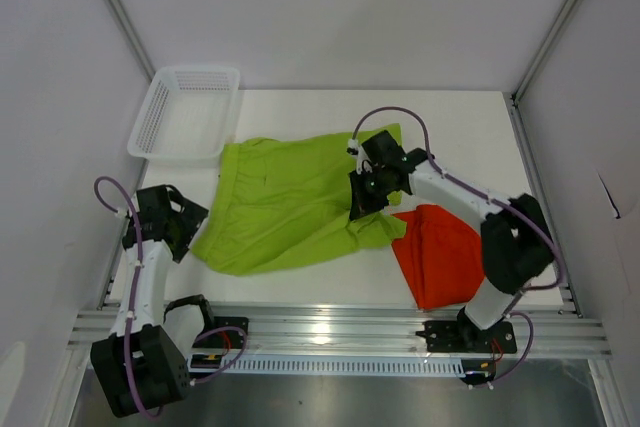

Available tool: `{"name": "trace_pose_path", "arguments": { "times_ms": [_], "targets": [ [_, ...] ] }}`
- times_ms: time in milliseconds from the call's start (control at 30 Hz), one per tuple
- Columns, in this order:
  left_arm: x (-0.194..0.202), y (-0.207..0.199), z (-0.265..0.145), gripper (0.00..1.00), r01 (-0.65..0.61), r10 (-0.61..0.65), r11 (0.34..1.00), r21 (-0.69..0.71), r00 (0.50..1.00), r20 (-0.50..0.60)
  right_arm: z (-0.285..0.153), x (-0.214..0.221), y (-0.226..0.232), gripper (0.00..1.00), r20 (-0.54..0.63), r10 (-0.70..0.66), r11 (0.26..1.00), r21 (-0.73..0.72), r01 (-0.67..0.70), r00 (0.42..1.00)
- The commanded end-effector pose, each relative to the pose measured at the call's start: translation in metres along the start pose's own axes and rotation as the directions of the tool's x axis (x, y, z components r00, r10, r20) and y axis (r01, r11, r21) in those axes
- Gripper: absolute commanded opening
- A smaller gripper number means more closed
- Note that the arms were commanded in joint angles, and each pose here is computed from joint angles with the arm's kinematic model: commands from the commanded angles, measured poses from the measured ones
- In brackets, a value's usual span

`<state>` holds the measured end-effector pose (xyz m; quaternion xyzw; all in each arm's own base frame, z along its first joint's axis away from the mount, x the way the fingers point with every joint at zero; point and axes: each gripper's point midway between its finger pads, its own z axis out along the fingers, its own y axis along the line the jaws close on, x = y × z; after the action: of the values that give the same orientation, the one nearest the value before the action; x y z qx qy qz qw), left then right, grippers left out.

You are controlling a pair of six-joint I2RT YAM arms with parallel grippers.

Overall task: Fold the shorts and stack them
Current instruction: Flatten the shorts out

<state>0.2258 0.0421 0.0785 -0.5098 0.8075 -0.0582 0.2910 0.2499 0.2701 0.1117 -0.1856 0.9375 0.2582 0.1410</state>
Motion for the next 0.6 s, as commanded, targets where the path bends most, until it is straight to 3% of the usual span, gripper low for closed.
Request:
{"name": "trace_pose_path", "arguments": {
  "times_ms": [0,200,233,333,433,567],
  "targets": [
    [-0.007,-0.009,0.001,0.98,0.013,-0.013,0.999,0.035,1.000,0.023,0.019,-0.026,-0.004,0.00,-0.064,-0.019,0.990,-0.139,0.010,0.998],
    [-0.008,-0.007,0.006,0.98,0.005,-0.005,1.000,0.014,1.000,0.024,0.036,-0.093,-0.023,0.00,0.005,0.054,0.978,-0.200,-0.052,0.999],
    [-0.006,-0.006,0.007,0.98,0.005,-0.005,1.000,0.010,1.000,0.019,0.042,-0.102,-0.032,0.07,0.014,0.076,0.977,-0.203,-0.071,0.997],
    [-0.006,-0.007,0.009,0.98,-0.001,0.001,1.000,0.008,1.000,0.012,0.037,-0.132,-0.036,0.44,0.068,0.104,0.967,-0.238,-0.085,0.992],
    [-0.006,-0.005,0.011,0.98,-0.012,0.012,1.000,-0.003,1.000,0.011,0.028,-0.147,-0.038,0.55,0.128,0.121,0.961,-0.262,-0.085,0.984],
    [-0.006,-0.003,0.012,0.98,-0.014,0.014,1.000,-0.013,1.000,0.015,-0.002,-0.149,-0.042,0.56,0.232,0.111,0.959,-0.280,-0.043,0.966]
  ]
}}
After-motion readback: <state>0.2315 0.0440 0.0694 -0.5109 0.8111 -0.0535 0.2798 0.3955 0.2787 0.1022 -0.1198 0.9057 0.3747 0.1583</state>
